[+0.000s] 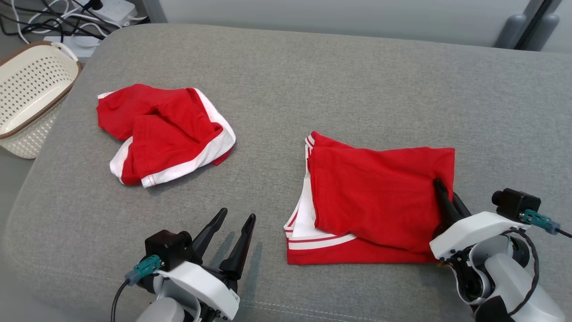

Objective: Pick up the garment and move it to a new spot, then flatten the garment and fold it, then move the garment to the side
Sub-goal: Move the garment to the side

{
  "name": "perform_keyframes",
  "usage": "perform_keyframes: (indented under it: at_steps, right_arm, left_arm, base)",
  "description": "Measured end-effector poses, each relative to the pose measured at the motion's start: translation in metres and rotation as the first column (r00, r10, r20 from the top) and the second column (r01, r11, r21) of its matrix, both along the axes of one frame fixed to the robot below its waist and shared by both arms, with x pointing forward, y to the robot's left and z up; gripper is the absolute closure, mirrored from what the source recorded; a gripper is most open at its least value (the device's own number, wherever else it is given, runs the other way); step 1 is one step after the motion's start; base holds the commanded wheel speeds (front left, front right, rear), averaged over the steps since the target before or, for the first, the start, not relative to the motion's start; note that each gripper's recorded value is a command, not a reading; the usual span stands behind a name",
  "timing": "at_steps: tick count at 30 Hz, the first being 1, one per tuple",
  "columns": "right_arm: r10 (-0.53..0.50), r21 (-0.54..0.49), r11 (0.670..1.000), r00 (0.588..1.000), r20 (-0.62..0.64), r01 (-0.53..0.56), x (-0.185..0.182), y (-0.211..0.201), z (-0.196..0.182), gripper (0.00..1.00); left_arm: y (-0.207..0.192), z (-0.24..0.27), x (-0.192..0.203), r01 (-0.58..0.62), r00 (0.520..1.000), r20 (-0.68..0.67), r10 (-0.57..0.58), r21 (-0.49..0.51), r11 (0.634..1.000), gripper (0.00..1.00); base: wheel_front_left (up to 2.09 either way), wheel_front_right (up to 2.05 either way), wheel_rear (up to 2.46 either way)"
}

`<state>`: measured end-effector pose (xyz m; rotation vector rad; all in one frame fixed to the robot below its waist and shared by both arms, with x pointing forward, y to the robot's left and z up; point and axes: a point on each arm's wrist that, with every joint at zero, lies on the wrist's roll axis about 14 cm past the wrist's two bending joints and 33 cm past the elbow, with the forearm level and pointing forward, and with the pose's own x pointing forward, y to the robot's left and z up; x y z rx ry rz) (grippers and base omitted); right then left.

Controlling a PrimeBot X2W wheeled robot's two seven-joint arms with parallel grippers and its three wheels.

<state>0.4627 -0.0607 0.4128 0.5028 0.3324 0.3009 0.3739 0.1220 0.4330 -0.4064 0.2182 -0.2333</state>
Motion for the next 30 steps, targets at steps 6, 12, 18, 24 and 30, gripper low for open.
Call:
perform_keyframes:
  at_steps: [6, 12, 18, 24, 30]
  right_arm:
    - [-0.114, -0.053, 0.992, 0.993, 0.029, 0.116, -0.009, -0.050, 0.003, 1.00]
    - [-0.308, -0.105, 0.943, 0.947, 0.088, 0.317, -0.028, -0.131, 0.019, 1.00]
    - [-0.438, -0.112, 0.889, 0.896, 0.071, 0.443, -0.063, -0.175, 0.013, 1.00]
    - [-0.524, -0.177, 0.833, 0.850, 0.055, 0.525, -0.094, -0.211, 0.003, 1.00]
    - [-0.459, -0.335, 0.807, 0.873, 0.165, 0.487, -0.038, -0.239, 0.032, 1.00]
  left_arm:
    - [-0.025, 0.017, 0.014, 0.081, 0.994, 0.070, -0.083, 0.023, 0.996, 0.00]
    - [-0.081, 0.032, 0.026, 0.245, 0.959, 0.139, -0.246, 0.028, 0.969, 0.00]
    - [-0.123, 0.044, 0.031, 0.363, 0.911, 0.194, -0.363, 0.036, 0.931, 0.00]
    - [-0.160, 0.045, 0.037, 0.457, 0.867, 0.221, -0.448, 0.007, 0.889, 0.00]
    - [-0.149, 0.044, 0.051, 0.438, 0.871, 0.243, -0.426, 0.006, 0.899, 0.00]
  base:
    - [0.00, 0.00, 0.00]
    - [0.00, 0.00, 0.00]
    - [0.00, 0.00, 0.00]
    - [0.00, 0.00, 0.00]
    - [0.00, 0.00, 0.00]
